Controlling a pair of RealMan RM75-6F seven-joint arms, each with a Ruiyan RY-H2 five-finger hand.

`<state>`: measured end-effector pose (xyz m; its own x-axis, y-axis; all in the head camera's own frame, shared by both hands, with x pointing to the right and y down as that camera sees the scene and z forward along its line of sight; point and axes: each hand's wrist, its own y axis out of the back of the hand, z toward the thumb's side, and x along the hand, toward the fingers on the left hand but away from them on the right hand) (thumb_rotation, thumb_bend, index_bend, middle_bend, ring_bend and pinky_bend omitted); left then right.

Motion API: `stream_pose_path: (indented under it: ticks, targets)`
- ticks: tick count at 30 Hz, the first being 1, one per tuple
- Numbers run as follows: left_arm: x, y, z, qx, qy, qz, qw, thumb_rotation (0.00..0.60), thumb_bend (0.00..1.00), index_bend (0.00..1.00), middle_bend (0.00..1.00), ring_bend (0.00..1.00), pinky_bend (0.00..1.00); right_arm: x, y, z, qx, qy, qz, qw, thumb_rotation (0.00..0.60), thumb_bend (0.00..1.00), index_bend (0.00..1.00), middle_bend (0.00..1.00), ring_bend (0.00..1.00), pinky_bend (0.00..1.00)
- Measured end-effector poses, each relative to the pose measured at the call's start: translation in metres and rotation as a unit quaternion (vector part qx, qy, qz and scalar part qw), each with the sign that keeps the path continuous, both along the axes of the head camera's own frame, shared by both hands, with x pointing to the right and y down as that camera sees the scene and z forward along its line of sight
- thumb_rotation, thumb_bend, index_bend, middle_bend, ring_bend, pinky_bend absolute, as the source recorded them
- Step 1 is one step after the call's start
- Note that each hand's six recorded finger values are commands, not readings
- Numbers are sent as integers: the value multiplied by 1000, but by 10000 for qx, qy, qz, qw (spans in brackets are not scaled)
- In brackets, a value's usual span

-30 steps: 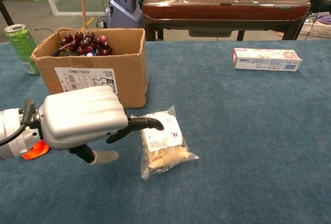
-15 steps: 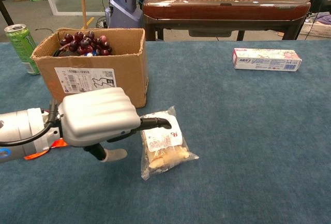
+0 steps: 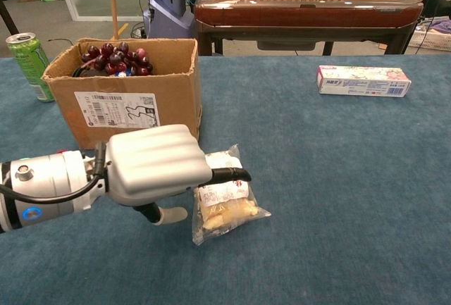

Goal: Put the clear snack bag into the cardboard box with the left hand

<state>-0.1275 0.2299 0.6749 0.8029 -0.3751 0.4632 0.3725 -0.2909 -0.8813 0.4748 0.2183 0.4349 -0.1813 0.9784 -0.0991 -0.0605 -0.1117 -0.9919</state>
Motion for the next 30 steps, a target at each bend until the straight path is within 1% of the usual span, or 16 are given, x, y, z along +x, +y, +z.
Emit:
stream_pose_path:
  ticks: [11,19,22,30]
  targets:
    - [13,2,7,-16,-159,80,9998,600,297,125,785,741,863,8,2,-12,175,-38,146,9997,600,98,168,325,215,335]
    - [19,1,10,97,-271,135,9995,600,298,126,792,747,864,12,2,-17,258,-76,205,9994,600,97,168,325,215,335]
    - [20,0,11,171,-328,162,9992,600,297,151,800,752,864,13,2,-18,274,-97,210,9994,600,98,168,325,215,335]
    - [10,-4,8,358,-424,145,9984,600,298,257,812,758,865,14,2,-18,267,-115,220,9993,600,98,168,325,215,335]
